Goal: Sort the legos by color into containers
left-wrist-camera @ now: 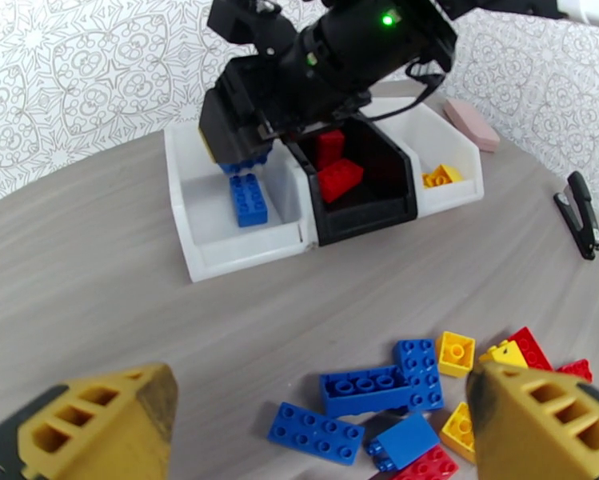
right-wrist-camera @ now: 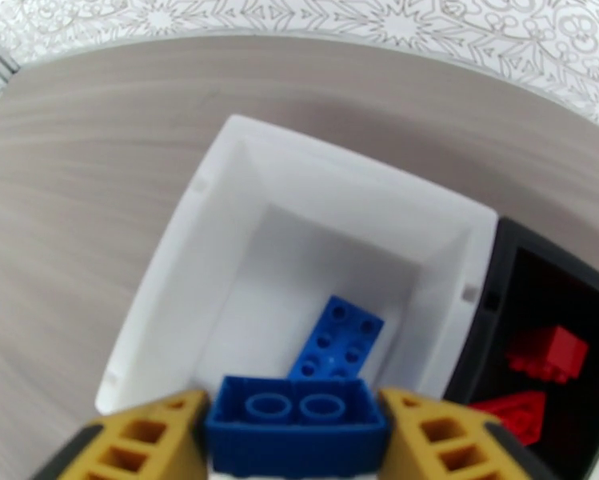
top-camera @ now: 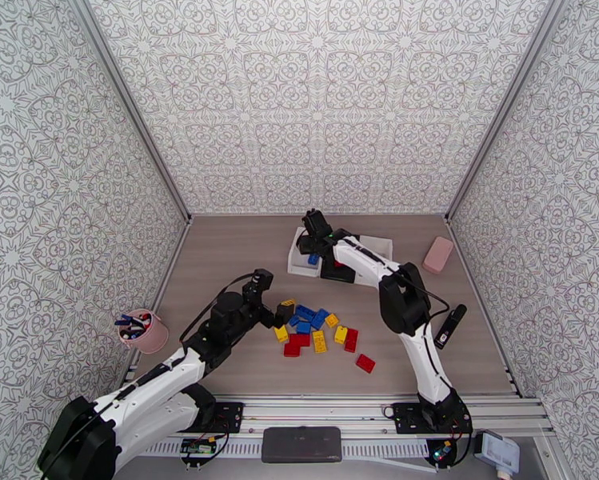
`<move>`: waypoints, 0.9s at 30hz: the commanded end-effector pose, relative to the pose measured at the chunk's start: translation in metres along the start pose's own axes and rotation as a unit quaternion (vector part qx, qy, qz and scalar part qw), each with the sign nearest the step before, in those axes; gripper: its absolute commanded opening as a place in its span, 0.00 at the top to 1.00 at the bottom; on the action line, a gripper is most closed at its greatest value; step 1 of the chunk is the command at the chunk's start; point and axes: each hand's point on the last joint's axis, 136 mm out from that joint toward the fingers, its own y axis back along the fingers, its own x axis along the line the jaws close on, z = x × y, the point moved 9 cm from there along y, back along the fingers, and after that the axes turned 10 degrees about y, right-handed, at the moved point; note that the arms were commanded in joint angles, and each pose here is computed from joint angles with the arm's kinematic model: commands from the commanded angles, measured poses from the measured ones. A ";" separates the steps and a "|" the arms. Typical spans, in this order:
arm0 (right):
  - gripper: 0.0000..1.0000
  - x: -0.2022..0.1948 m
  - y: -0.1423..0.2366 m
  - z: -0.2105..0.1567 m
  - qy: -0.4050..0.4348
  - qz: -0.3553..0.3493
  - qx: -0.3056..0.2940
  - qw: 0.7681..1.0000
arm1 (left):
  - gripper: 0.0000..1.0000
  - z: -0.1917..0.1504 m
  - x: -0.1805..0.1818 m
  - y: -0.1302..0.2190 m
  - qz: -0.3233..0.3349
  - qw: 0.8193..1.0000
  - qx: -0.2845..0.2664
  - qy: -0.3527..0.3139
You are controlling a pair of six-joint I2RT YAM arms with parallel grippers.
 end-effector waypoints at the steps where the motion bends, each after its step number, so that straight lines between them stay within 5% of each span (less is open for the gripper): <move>1: 0.31 0.001 0.031 0.018 0.009 0.016 -0.029 0.999 | 0.00 0.001 -0.001 -0.001 -0.025 1.000 -0.001 -0.002; 11: 0.19 -0.021 0.109 -0.023 0.032 0.027 -0.063 0.997 | 0.00 -0.012 -0.020 0.003 -0.184 0.976 0.042 -0.103; 20: 0.13 -0.037 0.161 -0.101 0.059 0.043 0.004 0.997 | 0.00 -0.018 -0.032 0.010 -0.285 0.944 0.069 -0.150; 27: 0.13 -0.022 0.164 -0.151 0.081 0.059 0.071 0.992 | 0.00 -0.020 -0.033 0.011 -0.322 0.926 0.097 -0.171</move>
